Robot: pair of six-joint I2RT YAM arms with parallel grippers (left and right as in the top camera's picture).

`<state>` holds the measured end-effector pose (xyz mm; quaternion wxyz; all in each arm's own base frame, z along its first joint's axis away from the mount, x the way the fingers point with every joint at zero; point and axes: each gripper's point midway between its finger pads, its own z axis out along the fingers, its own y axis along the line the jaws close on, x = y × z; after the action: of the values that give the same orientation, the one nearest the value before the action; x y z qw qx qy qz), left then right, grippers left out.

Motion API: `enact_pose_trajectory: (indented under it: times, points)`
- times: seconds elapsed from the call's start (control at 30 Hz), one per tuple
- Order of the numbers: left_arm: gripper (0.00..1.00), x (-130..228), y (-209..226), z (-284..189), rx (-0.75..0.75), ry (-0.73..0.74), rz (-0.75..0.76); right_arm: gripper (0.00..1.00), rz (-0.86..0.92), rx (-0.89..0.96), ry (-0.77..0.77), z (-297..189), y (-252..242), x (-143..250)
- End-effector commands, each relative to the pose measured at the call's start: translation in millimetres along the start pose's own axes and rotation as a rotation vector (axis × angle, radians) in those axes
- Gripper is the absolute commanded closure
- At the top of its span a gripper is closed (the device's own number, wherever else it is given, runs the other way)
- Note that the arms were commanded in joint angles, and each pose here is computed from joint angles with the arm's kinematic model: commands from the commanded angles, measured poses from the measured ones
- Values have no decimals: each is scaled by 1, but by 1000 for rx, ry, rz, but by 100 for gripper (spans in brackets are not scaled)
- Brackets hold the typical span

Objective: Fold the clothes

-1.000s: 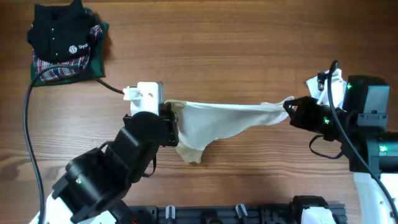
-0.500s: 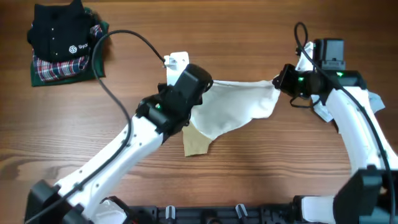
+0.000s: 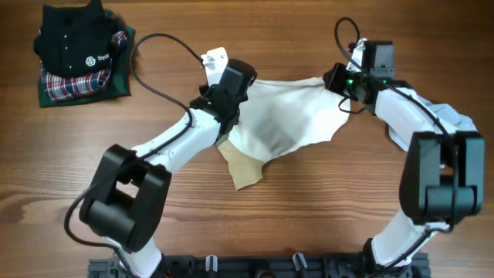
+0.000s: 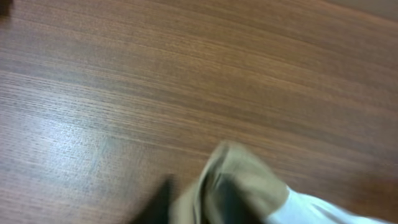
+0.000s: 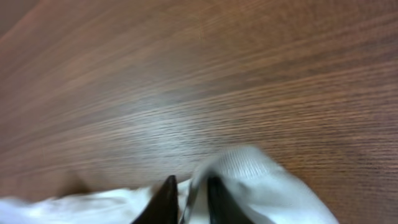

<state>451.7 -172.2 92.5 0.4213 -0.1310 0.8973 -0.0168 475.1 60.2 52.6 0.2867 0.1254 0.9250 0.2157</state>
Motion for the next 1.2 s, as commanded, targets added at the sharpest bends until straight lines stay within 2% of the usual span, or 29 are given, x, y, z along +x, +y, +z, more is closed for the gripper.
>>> enact_pose_trajectory:
  times: [0.0,0.03,0.07,0.17,0.27,0.4,0.5,0.57,0.6,0.73,0.8,0.93,1.17]
  points:
    - [1,-12,11,14,-34,-38,-33,17,-12,28,-46,11,-7,-11]
    - [0,-14,13,15,-37,-39,-36,6,-16,22,-58,10,-6,-14]
    - [0,-16,18,17,-45,-41,-43,0,-20,15,-74,9,-4,-18]
    - [0,-18,26,19,-58,-29,31,0,-25,4,-90,3,1,-24]
    - [0,-3,9,4,60,82,70,0,-21,9,-80,-21,10,-24]
    - [0,43,2,-44,199,373,103,0,43,85,8,-80,15,0]
    - [0,98,5,-80,199,621,139,0,84,144,137,-96,6,34]
    - [1,120,7,-96,185,691,230,0,88,166,172,-97,1,44]
    - [2,136,1,-110,215,723,347,0,72,167,181,-97,0,46]
    - [3,173,0,-141,242,804,572,0,27,169,188,-100,-6,45]
    - [11,186,1,-150,240,830,608,0,-5,141,201,-100,-4,46]
    - [19,200,7,-146,176,835,506,0,-23,124,238,-102,-2,54]
    - [33,229,26,-137,158,851,502,0,-20,123,231,-101,-2,53]
